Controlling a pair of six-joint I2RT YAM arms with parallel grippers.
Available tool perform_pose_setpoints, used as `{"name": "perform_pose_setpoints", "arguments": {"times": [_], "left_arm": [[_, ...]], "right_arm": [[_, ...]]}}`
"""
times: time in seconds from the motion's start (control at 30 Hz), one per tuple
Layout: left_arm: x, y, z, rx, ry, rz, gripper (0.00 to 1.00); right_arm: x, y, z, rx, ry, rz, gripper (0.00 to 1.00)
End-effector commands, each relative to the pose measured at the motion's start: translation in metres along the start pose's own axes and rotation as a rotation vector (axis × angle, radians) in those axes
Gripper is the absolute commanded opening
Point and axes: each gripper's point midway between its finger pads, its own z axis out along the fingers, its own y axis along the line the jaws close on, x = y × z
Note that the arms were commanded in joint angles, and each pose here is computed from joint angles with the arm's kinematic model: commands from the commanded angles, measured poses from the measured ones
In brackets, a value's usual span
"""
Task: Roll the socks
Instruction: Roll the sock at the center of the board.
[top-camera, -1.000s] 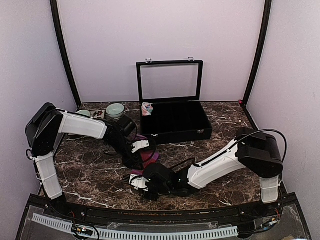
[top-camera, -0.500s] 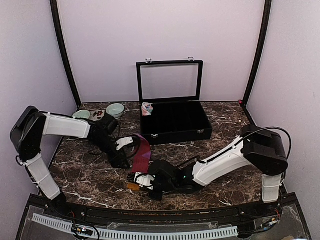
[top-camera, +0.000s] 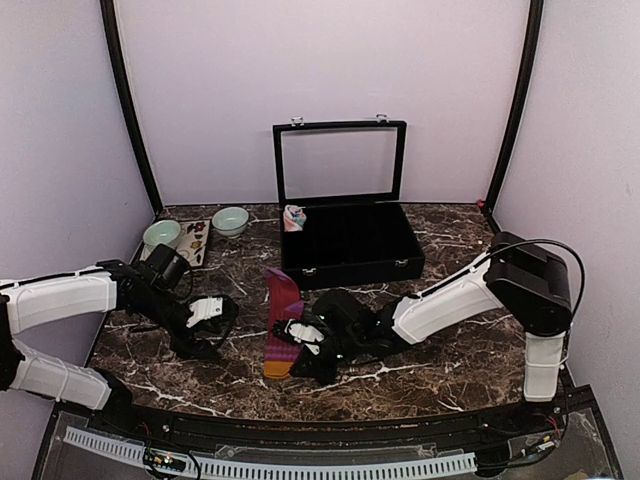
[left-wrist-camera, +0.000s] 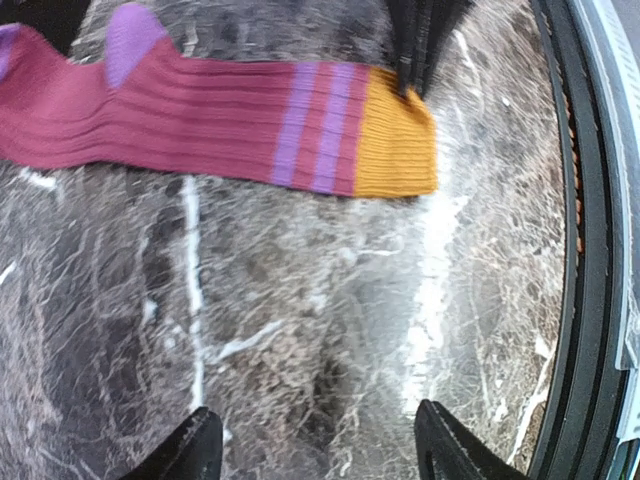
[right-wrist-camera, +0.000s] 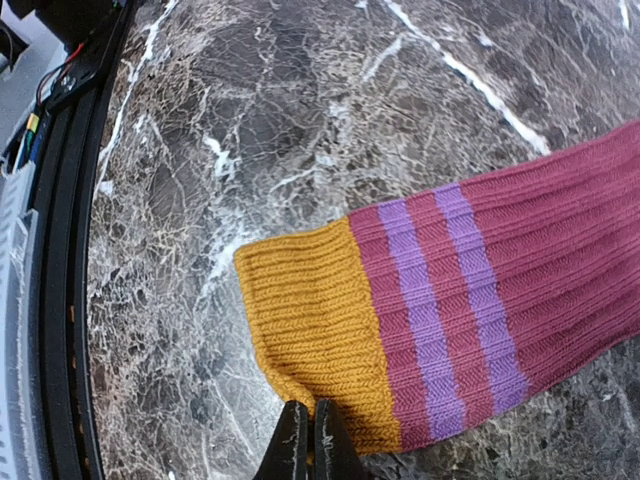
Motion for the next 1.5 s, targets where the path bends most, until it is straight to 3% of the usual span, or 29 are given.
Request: {"name": "perform_pose_setpoints", "arguments": {"times": [0.0, 0.2, 0.4, 0.67, 0.87, 1.17, 1.47], "left_arm": [[-0.005, -0.021, 0.009, 0.059, 0.029, 0.141, 0.67], [-0.02, -0.044, 0.034, 0.157, 0.125, 0.233, 0.65], [-0.055, -0.046, 0.044, 0.111, 0.037, 0.309, 0.58], [-0.045, -0.05, 0.065, 0.038, 0.111, 0.419, 0.51], [-0.043, -0.033, 0.078, -0.012, 0.182, 0.391, 0.42], [-0.064, -0.036, 0.074, -0.027, 0.089, 0.42, 0.37], [-0.058, -0.05, 0.084, 0.006, 0.116, 0.477, 0.36]], "right_arm": [[0.055, -0.009, 0.007, -0.03, 0.217, 0.199, 0.0], [0.054, -0.014, 0.012, -0.085, 0.246, 0.343, 0.0], [0.057, -0.021, 0.015, -0.087, 0.287, 0.471, 0.0], [0.059, -0.028, 0.013, -0.131, 0.273, 0.648, 0.0], [0.06, -0.027, 0.017, -0.136, 0.286, 0.69, 0.0], [0.062, -0.029, 0.019, -0.13, 0.31, 0.723, 0.0], [0.061, -0.031, 0.018, -0.139, 0.311, 0.744, 0.0]]}}
